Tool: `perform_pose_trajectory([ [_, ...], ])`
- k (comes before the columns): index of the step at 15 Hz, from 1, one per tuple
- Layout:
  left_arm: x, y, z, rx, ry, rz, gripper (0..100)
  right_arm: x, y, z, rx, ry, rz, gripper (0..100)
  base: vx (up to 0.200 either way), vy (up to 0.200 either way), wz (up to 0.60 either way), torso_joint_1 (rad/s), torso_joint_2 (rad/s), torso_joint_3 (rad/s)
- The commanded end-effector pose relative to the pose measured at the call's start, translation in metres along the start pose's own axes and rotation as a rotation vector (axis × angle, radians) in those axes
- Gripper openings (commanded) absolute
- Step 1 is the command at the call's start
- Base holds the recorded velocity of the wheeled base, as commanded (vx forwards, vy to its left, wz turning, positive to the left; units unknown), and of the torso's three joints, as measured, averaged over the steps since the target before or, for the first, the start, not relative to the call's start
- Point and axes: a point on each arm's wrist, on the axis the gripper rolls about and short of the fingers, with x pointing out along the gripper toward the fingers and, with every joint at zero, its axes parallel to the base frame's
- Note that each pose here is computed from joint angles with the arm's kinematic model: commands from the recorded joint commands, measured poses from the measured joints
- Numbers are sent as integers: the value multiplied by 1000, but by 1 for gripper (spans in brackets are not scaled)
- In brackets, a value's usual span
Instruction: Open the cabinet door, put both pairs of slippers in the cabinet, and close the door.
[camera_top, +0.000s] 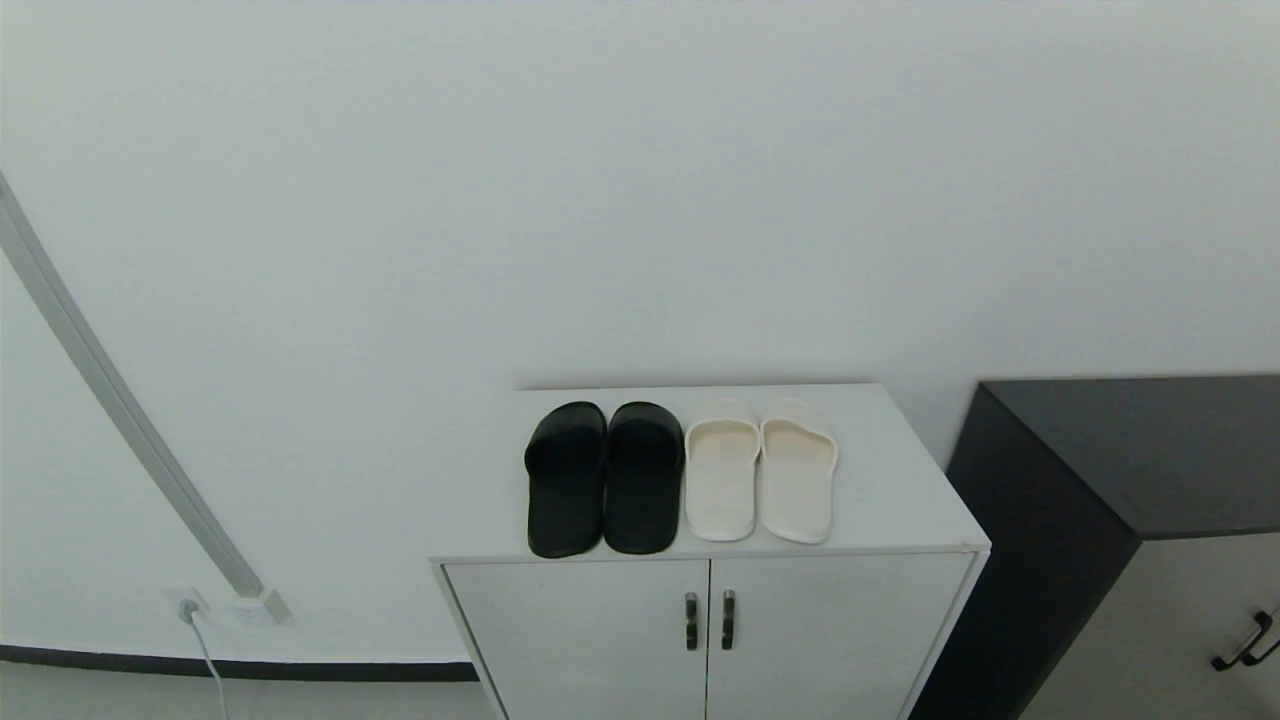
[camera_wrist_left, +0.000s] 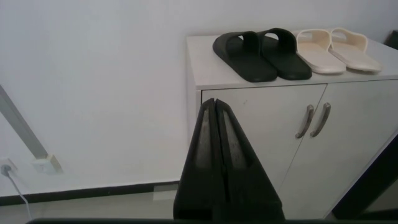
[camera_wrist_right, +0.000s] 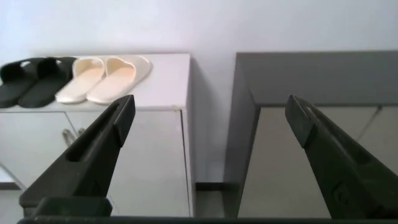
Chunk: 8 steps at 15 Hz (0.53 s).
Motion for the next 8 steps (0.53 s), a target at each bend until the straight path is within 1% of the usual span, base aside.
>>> perform_pose_trajectory([
  [1, 0, 0, 0, 0, 1, -2, 0, 72, 2, 2, 13, 328, 105, 100, 0, 0, 0, 0, 0, 0],
  [3, 0, 0, 0, 0, 1, -2, 0, 101, 5, 4, 35, 354, 156, 100, 0, 0, 0, 0, 0, 0],
  [4, 0, 0, 0, -1, 1, -2, 0, 127, 17, 9, 88, 376, 228, 100, 0, 0, 0, 0, 0, 0],
  [6, 0, 0, 0, -1, 1, -2, 0, 157, 38, 19, 119, 417, 263, 100, 0, 0, 0, 0, 0, 0],
  [8, 0, 0, 0, -1, 1, -2, 0, 180, 63, 31, 118, 410, 290, 100, 0, 0, 0, 0, 0, 0],
])
